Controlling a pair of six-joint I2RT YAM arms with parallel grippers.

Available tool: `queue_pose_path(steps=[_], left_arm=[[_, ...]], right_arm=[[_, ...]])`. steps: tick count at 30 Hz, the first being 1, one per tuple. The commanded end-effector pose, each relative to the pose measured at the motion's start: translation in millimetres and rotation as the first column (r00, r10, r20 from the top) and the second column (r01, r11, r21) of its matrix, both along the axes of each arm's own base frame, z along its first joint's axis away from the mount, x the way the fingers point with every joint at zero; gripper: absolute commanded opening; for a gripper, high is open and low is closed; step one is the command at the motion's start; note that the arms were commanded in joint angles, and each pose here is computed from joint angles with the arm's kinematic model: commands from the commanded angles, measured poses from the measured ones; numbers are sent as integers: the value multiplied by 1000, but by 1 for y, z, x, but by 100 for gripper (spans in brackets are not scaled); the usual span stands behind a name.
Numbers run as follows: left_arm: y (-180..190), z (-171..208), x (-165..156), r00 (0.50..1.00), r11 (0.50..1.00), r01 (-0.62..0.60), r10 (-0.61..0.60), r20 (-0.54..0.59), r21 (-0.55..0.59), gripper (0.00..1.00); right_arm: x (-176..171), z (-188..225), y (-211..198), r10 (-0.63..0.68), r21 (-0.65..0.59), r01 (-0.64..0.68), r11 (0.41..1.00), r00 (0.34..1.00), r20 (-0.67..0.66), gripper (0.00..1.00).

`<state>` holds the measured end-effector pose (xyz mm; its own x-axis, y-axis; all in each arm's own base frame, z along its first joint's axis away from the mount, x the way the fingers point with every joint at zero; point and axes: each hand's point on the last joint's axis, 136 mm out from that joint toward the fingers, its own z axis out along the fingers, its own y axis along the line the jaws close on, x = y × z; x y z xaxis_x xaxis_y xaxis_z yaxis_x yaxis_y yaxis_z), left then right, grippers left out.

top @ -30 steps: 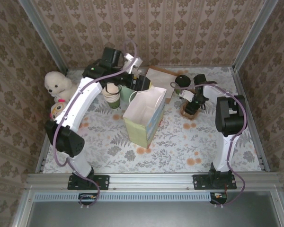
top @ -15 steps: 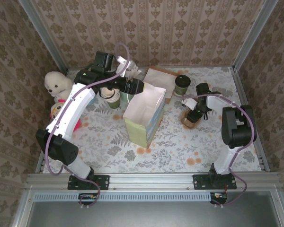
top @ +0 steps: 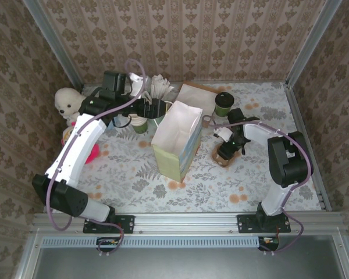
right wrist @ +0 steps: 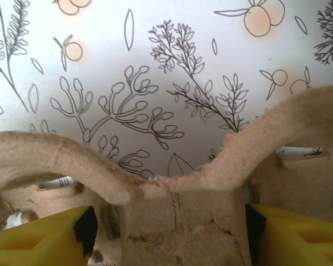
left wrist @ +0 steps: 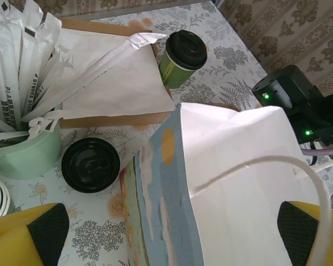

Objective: Pack the takeout coffee

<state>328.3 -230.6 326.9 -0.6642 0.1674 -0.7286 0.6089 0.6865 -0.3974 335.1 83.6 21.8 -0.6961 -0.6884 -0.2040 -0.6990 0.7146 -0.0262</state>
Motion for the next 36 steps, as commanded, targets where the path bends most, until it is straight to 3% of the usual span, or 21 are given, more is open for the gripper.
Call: queue_pose_path(steps=[1, 8, 14, 21, 25, 30, 33, 36], left_arm=[[7, 13, -11, 1000, 1000, -19, 19, 15, -24, 100], [18, 7, -16, 999, 995, -35, 34, -6, -92, 100], [34, -3, -12, 991, 989, -123, 119, -58, -76, 100], [19, 8, -27, 995, 980, -26, 6, -100, -196, 100], [27, 13, -28, 997, 983, -49, 37, -69, -178, 100], [60, 42, -34, 976, 980, -160, 175, 132, -120, 100], [56, 41, -41, 982, 979, -147, 161, 101, -140, 100], [47, 34, -45, 986, 982, -144, 154, 70, -124, 100]], right_arm=[[-9, 10, 3, -26, 18, 26, 1000, 1000, -14, 74], [-10, -2, -1, -7, -18, 7, 1000, 999, -34, 65], [-7, 9, 1, -6, -13, 6, 1000, 1000, -17, 45], [8, 54, -8, -149, -11, 152, 988, 982, 114, 32], [11, 91, -6, -228, 77, 215, 973, 946, 232, 29], [9, 161, -15, -388, 222, 323, 920, 824, 412, 25], [5, 209, -10, -497, 372, 354, 858, 753, 432, 24], [4, 271, 11, -577, 583, 286, 760, 710, 404, 23]])
